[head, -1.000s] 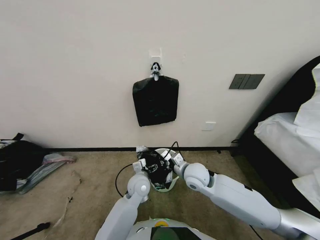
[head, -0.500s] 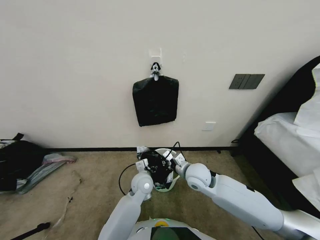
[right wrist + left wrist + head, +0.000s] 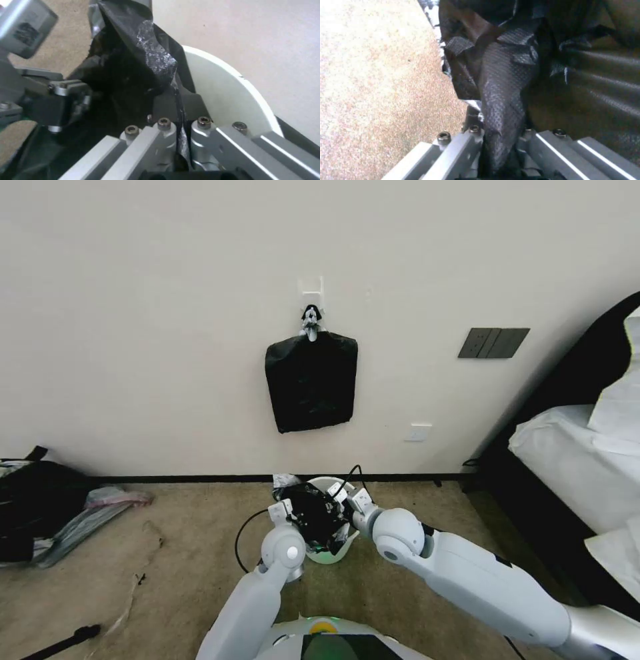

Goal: Place a trash bag onto the trash bin.

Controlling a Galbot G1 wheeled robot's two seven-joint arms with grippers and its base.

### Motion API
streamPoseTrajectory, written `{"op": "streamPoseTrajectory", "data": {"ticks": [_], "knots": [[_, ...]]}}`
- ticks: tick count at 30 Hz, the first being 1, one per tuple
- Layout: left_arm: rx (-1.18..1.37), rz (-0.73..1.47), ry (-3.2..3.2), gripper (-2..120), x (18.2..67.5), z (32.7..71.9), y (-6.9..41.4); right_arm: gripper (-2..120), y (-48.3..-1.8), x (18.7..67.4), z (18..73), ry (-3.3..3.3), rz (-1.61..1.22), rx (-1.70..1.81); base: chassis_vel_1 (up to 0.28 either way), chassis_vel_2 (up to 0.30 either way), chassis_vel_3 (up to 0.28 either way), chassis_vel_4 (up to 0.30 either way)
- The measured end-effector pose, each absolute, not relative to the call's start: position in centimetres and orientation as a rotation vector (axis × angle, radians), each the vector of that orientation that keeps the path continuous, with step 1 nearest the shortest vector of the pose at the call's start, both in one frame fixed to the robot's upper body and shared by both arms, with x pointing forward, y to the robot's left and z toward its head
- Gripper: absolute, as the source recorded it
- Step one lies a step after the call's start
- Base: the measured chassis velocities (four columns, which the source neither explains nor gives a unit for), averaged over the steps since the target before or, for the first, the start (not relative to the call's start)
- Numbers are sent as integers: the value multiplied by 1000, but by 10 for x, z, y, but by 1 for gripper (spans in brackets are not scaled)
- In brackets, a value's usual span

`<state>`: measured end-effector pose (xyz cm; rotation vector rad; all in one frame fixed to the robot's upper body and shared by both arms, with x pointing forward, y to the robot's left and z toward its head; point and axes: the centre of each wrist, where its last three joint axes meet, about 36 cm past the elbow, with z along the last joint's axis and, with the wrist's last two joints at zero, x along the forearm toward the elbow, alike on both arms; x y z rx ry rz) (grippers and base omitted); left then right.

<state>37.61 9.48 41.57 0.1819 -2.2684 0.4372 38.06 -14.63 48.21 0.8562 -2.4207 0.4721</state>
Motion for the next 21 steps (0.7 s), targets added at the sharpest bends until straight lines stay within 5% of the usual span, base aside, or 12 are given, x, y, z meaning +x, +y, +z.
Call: {"op": "streamPoseTrajectory", "data": {"ticks": [21], "knots": [[138,582,-2391,1,340,443,138,0,-172,377,535,-2586,326,755,0,0,0,0]]}}
